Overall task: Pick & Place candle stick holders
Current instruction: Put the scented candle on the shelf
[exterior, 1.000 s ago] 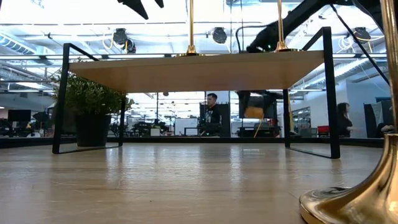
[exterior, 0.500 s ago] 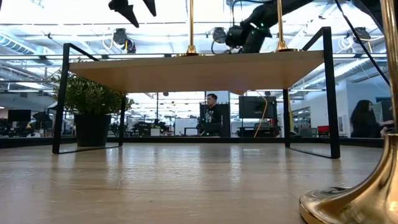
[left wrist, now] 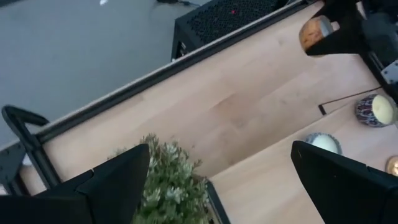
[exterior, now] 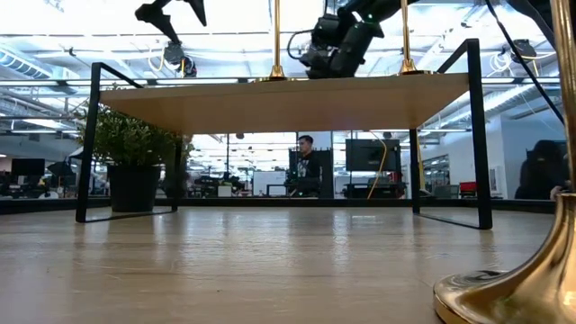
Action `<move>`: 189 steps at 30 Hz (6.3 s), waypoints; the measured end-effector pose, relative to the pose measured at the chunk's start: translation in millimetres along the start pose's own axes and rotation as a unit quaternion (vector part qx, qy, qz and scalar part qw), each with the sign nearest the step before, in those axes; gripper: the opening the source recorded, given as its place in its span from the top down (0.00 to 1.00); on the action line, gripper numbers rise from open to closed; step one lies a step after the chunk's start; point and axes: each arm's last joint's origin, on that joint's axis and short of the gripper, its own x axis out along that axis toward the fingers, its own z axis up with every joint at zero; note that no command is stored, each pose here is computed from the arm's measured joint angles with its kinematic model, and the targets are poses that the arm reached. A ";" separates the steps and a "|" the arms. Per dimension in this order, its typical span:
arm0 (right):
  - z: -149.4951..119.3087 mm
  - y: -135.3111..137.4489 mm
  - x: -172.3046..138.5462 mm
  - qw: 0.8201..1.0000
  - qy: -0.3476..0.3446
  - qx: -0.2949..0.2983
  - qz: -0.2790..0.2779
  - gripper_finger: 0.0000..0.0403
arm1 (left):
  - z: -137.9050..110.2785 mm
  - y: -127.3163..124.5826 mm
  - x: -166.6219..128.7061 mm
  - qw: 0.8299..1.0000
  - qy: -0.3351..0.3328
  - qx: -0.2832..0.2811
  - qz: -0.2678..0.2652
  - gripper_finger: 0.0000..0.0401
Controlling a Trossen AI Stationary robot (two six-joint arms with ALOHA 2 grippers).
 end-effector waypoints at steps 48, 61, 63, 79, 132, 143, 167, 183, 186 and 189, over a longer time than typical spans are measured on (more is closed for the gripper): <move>-13.7 137.0 -101.4 0.921 -0.261 -0.093 0.275 0.27 | -104.0 26.3 108.5 0.669 0.017 -0.291 -0.684 0.01; -37.1 166.4 -101.4 0.915 -0.259 -0.125 0.283 0.26 | -107.2 -2.0 134.8 0.656 0.020 -0.332 -0.677 0.01; -37.5 166.8 -101.4 0.915 -0.258 -0.126 0.283 0.26 | -105.0 -5.1 137.3 0.658 0.007 -0.330 -0.677 0.01; -41.1 166.3 -98.5 0.923 -0.250 -0.134 0.261 0.26 | -79.9 -27.8 115.9 0.675 -0.028 -0.178 -0.716 0.01; -40.3 165.1 -98.3 0.928 -0.224 -0.078 0.287 0.26 | -82.8 11.9 94.3 0.774 -0.324 0.136 -0.527 0.01; -40.5 165.0 -98.2 0.929 -0.198 -0.048 0.310 0.26 | -88.4 0.6 92.4 0.820 -0.296 0.243 -0.426 0.01; -34.4 153.9 -95.3 0.936 -0.170 0.008 0.307 0.26 | -87.3 -46.8 36.5 0.858 -0.283 0.273 -0.331 0.01; -34.4 154.1 -95.4 0.936 -0.171 0.005 0.306 0.26 | -87.9 -49.1 36.0 0.876 -0.291 0.233 -0.305 0.01; -34.4 154.1 -95.4 0.936 -0.171 0.006 0.306 0.26 | -89.6 -51.2 36.1 0.870 -0.325 0.284 -0.240 0.01; -34.5 154.0 -95.3 0.937 -0.171 0.007 0.306 0.26 | -91.8 -57.2 39.1 0.856 -0.343 0.335 -0.193 0.01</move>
